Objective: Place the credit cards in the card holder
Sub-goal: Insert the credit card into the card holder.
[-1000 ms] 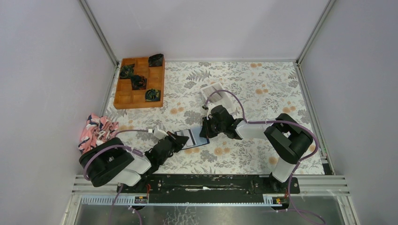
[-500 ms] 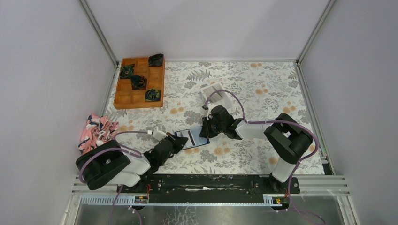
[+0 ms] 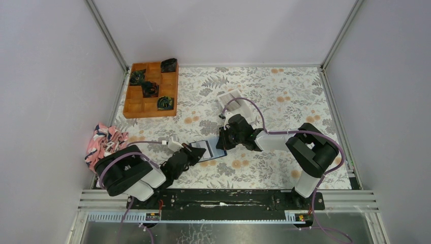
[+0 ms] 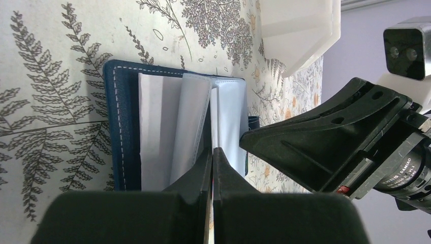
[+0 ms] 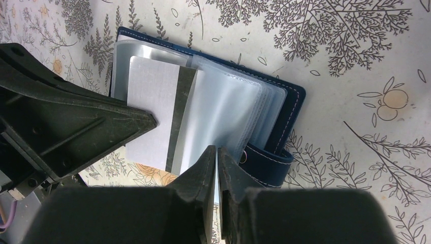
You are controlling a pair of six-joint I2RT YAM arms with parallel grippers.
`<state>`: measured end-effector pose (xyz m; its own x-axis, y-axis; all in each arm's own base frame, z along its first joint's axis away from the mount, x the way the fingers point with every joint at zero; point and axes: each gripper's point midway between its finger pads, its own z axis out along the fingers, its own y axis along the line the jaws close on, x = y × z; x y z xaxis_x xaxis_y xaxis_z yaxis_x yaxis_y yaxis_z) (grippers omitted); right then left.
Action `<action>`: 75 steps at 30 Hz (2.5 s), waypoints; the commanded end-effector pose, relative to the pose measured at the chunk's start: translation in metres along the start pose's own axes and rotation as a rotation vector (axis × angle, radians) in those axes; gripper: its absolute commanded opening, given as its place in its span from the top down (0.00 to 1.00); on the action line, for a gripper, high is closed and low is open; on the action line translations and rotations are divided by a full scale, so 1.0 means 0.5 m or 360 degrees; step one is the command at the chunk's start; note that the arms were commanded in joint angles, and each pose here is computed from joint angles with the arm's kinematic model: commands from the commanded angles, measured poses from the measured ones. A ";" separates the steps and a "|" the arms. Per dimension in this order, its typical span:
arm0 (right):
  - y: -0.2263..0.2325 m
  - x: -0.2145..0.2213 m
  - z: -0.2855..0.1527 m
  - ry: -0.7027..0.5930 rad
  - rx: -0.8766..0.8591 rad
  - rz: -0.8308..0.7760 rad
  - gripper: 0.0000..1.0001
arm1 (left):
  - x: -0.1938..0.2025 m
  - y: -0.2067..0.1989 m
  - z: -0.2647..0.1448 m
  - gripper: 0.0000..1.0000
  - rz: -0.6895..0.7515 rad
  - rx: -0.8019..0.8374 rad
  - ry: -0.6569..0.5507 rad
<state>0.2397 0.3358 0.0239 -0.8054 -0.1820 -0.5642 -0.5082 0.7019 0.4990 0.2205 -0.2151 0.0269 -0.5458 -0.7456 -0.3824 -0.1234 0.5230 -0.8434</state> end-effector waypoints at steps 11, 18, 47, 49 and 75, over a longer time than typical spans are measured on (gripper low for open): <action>-0.020 0.026 0.006 0.0045 0.0077 -0.0010 0.88 | 0.042 0.032 -0.007 1.00 0.0104 0.0008 0.0144; -0.021 0.028 0.006 0.0049 0.0081 -0.0008 0.88 | 0.051 0.034 0.004 0.98 0.0131 -0.0010 0.0168; 0.004 -0.011 -0.003 0.0003 0.0066 -0.0049 0.87 | 0.013 0.083 -0.013 0.48 0.0512 -0.0453 0.0166; 0.004 -0.010 -0.003 0.0007 0.0067 -0.0048 0.87 | 0.012 0.084 -0.014 0.48 0.0516 -0.0454 0.0165; 0.004 -0.006 0.002 0.0016 0.0063 -0.0046 0.87 | -0.021 0.078 -0.035 0.88 0.0585 -0.0449 0.0077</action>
<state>0.2395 0.3361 0.0242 -0.8065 -0.1920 -0.5592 -0.5056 0.7143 0.4839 0.2118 -0.1899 0.0186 -0.6182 -0.5185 -0.5908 -0.1248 0.8068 -0.5774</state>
